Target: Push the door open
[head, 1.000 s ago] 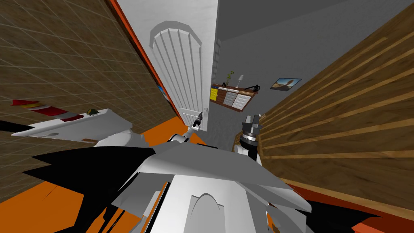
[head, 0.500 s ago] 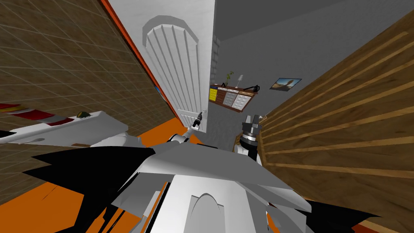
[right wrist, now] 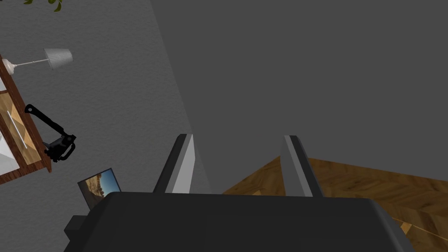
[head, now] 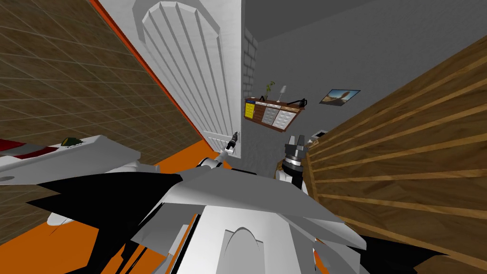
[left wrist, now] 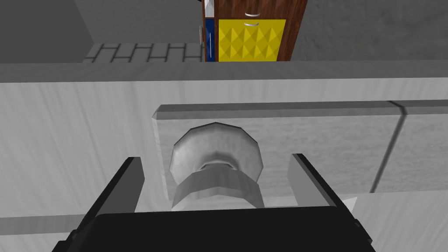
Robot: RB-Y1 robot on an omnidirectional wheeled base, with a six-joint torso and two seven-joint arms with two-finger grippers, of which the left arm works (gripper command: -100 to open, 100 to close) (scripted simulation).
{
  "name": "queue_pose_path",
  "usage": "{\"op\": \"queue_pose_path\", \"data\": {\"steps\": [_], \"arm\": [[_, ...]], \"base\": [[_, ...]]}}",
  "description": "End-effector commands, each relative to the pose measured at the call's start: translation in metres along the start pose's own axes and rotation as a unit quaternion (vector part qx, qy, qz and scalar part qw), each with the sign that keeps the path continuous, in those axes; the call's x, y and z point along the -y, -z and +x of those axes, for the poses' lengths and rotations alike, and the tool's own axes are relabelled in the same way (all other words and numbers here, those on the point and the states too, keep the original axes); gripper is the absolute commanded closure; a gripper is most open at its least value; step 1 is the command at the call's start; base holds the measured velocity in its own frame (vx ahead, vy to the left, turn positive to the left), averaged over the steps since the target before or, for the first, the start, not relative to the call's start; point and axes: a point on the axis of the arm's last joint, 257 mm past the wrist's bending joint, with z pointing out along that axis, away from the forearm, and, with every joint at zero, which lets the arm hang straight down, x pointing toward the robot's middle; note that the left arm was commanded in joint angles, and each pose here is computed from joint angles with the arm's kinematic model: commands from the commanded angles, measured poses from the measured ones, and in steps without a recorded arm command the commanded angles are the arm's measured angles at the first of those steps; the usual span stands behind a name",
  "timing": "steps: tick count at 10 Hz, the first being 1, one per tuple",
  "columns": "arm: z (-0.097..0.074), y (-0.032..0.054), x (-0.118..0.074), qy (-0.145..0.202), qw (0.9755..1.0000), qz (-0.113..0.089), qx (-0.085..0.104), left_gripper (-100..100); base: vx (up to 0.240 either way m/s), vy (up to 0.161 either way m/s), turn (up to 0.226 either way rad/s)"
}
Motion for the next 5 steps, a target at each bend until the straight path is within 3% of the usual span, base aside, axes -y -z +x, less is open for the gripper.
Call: {"op": "queue_pose_path", "data": {"steps": [1, 5], "arm": [[-0.0001, 0.0002, -0.0005, 0.000, 1.0000, -0.001, 0.000, 100], [-0.0001, 0.0002, -0.0005, 0.000, 1.0000, -0.001, 0.000, 100]], "base": [[-0.015, 0.004, 0.007], [-0.026, 0.006, -0.004]]}}
